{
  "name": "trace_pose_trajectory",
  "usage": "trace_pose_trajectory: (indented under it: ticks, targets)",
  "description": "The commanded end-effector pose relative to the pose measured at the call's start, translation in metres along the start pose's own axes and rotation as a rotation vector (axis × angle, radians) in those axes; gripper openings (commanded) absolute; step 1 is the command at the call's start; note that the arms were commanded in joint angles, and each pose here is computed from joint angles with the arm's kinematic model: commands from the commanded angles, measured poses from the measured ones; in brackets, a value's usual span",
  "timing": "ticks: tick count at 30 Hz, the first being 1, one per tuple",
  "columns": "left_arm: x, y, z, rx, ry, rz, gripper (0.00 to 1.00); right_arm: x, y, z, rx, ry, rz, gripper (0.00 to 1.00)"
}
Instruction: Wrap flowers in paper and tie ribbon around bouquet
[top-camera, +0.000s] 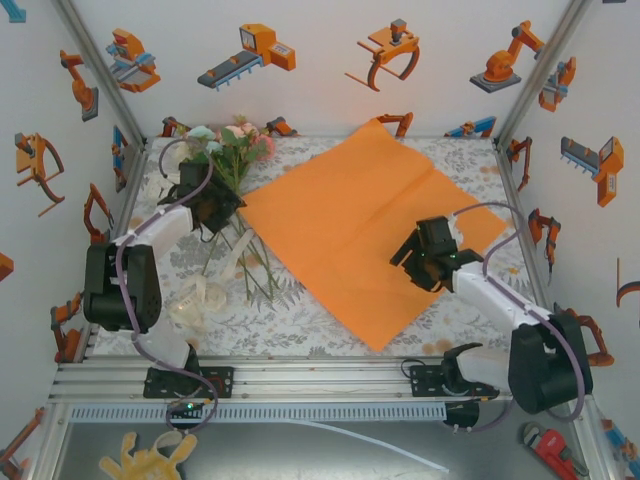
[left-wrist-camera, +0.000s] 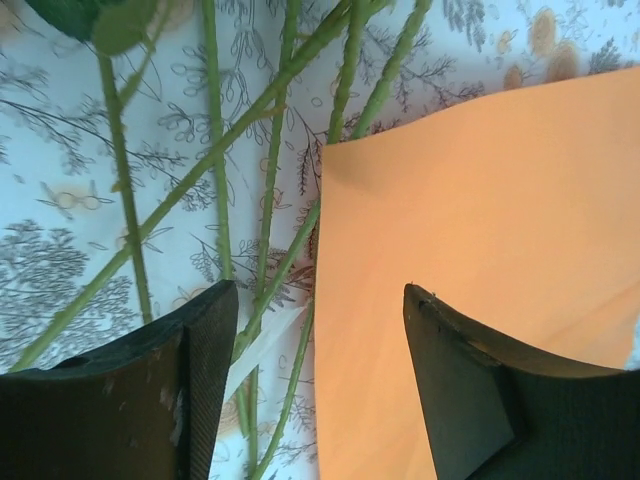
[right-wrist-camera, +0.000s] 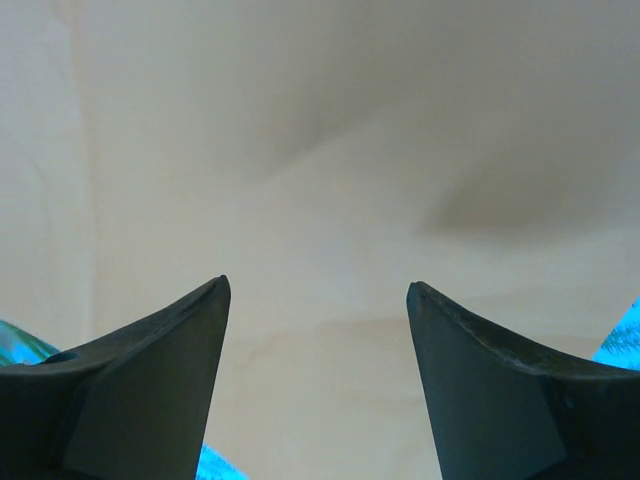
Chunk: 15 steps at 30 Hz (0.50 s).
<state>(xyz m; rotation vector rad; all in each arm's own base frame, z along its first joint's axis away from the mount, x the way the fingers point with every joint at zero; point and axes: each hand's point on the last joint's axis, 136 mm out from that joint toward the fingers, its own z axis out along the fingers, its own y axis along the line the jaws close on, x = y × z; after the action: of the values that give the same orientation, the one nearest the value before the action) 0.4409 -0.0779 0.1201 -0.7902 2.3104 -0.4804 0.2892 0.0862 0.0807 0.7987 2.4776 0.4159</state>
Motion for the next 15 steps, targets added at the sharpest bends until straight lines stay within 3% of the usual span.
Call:
trace_pose_trajectory:
  ticks: [1, 4, 8, 11, 15]
  targets:
    - [-0.019, -0.032, -0.051, 0.024, -0.098, 0.149, 0.63, -0.02, 0.02, -0.021, -0.026, -0.044, -0.064, 0.68]
    - [0.021, -0.082, -0.068, 0.122, -0.087, 0.272, 0.62, -0.032, 0.031, -0.016, -0.001, -0.046, -0.127, 0.69]
    - [0.106, -0.142, -0.049, 0.228, 0.057, 0.399, 0.61, -0.036, 0.036, 0.011, 0.041, -0.004, -0.216, 0.7]
    - [0.14, -0.154, -0.016, 0.199, 0.084, 0.465, 0.61, -0.046, 0.021, 0.03, 0.104, 0.021, -0.215, 0.7]
    - [0.159, -0.141, 0.036, 0.103, 0.101, 0.502, 0.62, -0.054, 0.01, 0.05, 0.121, 0.065, -0.241, 0.71]
